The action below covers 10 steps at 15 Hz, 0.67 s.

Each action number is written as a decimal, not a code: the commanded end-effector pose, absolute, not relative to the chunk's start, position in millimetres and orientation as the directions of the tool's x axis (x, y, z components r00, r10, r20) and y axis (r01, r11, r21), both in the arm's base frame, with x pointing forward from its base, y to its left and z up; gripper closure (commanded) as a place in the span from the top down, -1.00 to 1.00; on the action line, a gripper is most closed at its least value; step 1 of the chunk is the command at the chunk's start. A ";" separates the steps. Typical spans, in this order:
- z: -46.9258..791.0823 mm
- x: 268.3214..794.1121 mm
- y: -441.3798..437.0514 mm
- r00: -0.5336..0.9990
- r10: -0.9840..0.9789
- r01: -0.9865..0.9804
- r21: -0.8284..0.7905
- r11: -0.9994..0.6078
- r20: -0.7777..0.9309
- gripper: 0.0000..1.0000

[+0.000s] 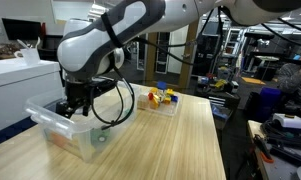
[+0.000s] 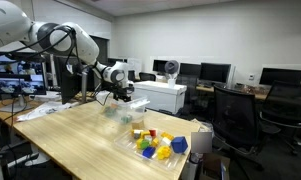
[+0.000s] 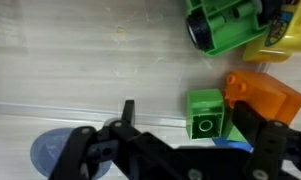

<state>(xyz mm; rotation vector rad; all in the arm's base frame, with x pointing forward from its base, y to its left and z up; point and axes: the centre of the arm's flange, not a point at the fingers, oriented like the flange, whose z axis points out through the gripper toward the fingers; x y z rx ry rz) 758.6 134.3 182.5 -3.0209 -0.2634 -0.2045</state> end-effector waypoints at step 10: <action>182.2 765.4 137.2 0.969 0.188 0.207 -0.112 -0.972 0.157 -0.56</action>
